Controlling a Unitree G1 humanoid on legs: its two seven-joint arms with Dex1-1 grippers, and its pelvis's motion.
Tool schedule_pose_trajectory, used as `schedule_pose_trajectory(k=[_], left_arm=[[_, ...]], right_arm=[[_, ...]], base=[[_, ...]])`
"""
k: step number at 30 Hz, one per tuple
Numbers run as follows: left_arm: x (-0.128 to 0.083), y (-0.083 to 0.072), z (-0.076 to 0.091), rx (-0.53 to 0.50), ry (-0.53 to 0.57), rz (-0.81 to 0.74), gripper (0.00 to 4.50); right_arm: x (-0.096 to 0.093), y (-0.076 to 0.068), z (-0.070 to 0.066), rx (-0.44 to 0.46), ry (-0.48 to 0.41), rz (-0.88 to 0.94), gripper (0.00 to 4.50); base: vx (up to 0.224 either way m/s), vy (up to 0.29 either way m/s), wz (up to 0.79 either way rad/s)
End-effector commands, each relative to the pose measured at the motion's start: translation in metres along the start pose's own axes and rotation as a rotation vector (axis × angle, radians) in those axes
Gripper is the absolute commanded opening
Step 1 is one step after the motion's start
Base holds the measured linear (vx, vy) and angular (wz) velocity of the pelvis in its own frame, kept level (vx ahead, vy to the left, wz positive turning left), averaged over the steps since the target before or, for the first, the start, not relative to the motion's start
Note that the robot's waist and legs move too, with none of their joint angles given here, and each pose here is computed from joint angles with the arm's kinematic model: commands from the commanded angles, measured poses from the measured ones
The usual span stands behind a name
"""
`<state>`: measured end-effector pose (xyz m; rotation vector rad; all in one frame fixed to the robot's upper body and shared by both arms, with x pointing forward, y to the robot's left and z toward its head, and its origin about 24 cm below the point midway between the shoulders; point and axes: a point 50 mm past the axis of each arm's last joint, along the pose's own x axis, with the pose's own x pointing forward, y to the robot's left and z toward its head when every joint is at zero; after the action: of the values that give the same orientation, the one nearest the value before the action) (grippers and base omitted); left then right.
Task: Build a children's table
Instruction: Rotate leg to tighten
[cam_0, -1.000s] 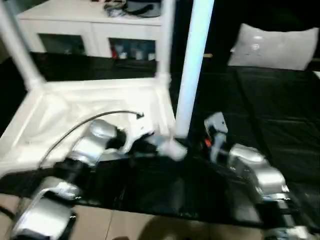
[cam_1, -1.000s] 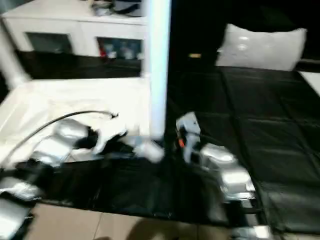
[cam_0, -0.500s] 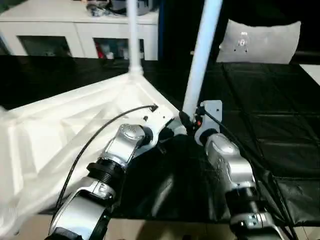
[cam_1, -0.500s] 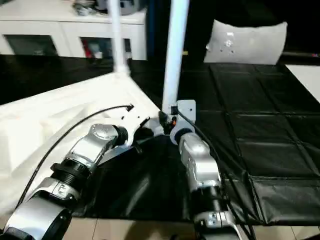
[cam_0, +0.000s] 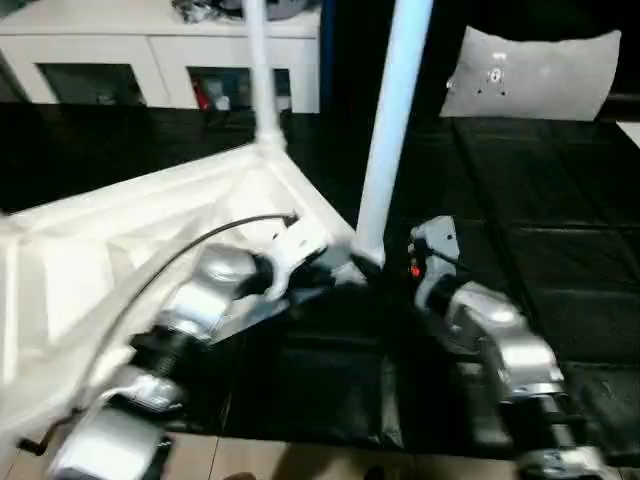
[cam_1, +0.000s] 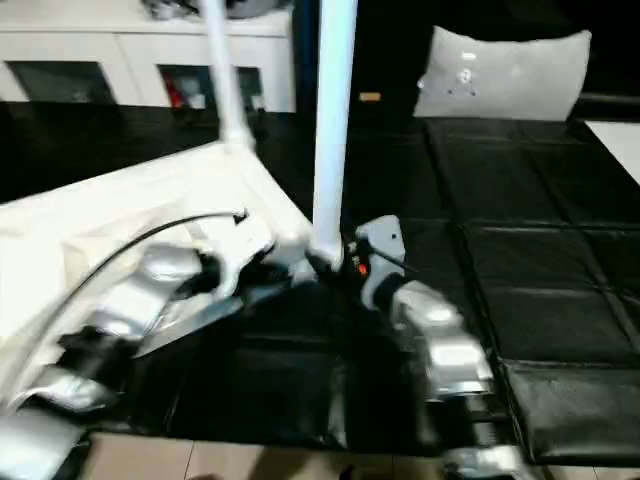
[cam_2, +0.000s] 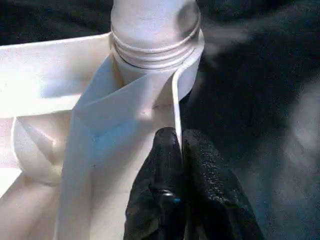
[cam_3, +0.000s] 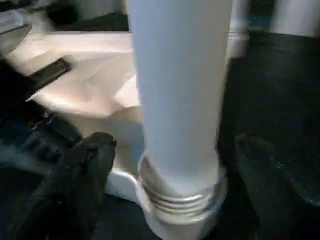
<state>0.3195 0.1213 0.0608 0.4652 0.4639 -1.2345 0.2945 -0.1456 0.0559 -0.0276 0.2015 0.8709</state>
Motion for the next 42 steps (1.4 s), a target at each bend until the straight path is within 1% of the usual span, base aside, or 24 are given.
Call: schedule_pose_trajectory(k=[1, 2, 3, 4, 5, 6, 9, 10, 12, 13, 14, 16, 18, 20, 26, 29, 34, 35, 38, 39, 40, 42], left_arm=[[-0.004, -0.004, 0.002, 0.068, 0.017, -0.074, 0.0], [-0.005, -0.004, 0.002, 0.072, 0.019, -0.076, 0.0], [-0.009, -0.001, -0.001, 0.082, 0.034, -0.064, 0.0], [-0.009, -0.001, -0.002, 0.083, 0.035, -0.063, 0.0], [-0.01, -0.001, -0.003, 0.086, 0.038, -0.06, 0.0], [-0.011, -0.001, -0.003, 0.085, 0.039, -0.06, 0.0], [-0.011, 0.0, -0.004, 0.05, 0.039, -0.039, 0.0], [-0.009, 0.0, -0.004, -0.004, 0.023, -0.027, 0.0], [-0.007, 0.0, -0.003, -0.039, 0.008, -0.025, 0.0], [-0.006, 0.001, -0.002, -0.05, -0.009, -0.021, 0.27], [-0.006, 0.001, -0.002, -0.05, -0.01, -0.021, 0.43], [-0.001, 0.002, 0.0, -0.041, -0.044, 0.0, 0.57], [0.002, 0.003, -0.002, -0.023, -0.039, 0.031, 0.64], [0.003, 0.003, -0.003, -0.025, -0.046, 0.052, 0.96], [0.006, 0.001, -0.006, -0.03, -0.029, 0.043, 0.96], [0.002, 0.0, -0.016, -0.01, 0.042, 0.015, 0.96], [-0.003, 0.002, -0.022, -0.015, 0.096, 0.032, 0.96], [-0.004, 0.002, -0.022, -0.023, 0.098, 0.037, 0.67], [-0.005, 0.004, -0.02, -0.026, 0.081, 0.048, 0.56], [-0.005, 0.004, -0.018, -0.028, 0.059, 0.044, 0.48], [-0.004, 0.003, -0.017, -0.026, 0.05, 0.039, 0.24], [-0.003, 0.002, -0.015, -0.023, 0.03, 0.029, 0.16]], right_arm=[[-0.003, 0.006, 0.003, -0.022, 0.003, 0.1, 4.48], [-0.004, 0.006, 0.003, -0.023, 0.008, 0.109, 4.48], [-0.011, 0.011, -0.002, -0.033, 0.045, 0.187, 4.48], [-0.012, 0.012, -0.003, -0.035, 0.05, 0.199, 4.48], [-0.016, 0.016, -0.005, -0.045, 0.072, 0.247, 4.48], [-0.016, 0.016, -0.006, -0.045, 0.073, 0.248, 4.48], [-0.02, 0.019, -0.007, -0.045, 0.082, 0.279, 4.48], [-0.021, 0.021, -0.009, -0.047, 0.09, 0.289, 4.48], [-0.02, 0.021, -0.01, -0.054, 0.094, 0.28, 4.48], [-0.02, 0.021, -0.011, -0.057, 0.097, 0.278, 4.5], [-0.02, 0.021, -0.011, -0.057, 0.097, 0.278, 4.5], [-0.02, 0.023, -0.011, -0.06, 0.097, 0.28, 4.5], [-0.02, 0.024, -0.012, -0.06, 0.099, 0.281, 4.5], [-0.021, 0.024, -0.012, -0.058, 0.098, 0.28, 4.5], [-0.022, 0.024, -0.012, -0.063, 0.103, 0.278, 4.5], [-0.022, 0.024, -0.014, -0.075, 0.115, 0.281, 4.5], [-0.022, 0.024, -0.013, -0.075, 0.11, 0.275, 4.5], [-0.021, 0.024, -0.013, -0.075, 0.11, 0.275, 4.5], [-0.021, 0.024, -0.013, -0.079, 0.11, 0.276, 4.5], [-0.021, 0.023, -0.012, -0.081, 0.108, 0.276, 4.5], [-0.02, 0.023, -0.012, -0.084, 0.108, 0.277, 4.5], [-0.02, 0.022, -0.01, -0.091, 0.106, 0.28, 4.5]], base=[[0.0, 0.0, 0.0], [0.0, 0.0, 0.0], [0.0, 0.0, 0.0], [0.0, 0.0, 0.0], [0.0, 0.0, 0.0], [0.0, 0.0, 0.0], [0.0, 0.0, 0.0], [0.0, 0.0, 0.0], [0.0, 0.0, 0.0], [0.0, 0.0, 0.0], [0.0, 0.0, 0.0], [0.0, 0.0, 0.0], [0.0, 0.0, 0.0], [0.0, 0.0, 0.0], [0.0, 0.0, 0.0], [0.0, 0.0, 0.0], [0.0, 0.0, 0.0], [0.0, 0.0, 0.0], [0.0, 0.0, 0.0], [0.0, 0.0, 0.0], [0.0, 0.0, 0.0], [0.0, 0.0, 0.0]])
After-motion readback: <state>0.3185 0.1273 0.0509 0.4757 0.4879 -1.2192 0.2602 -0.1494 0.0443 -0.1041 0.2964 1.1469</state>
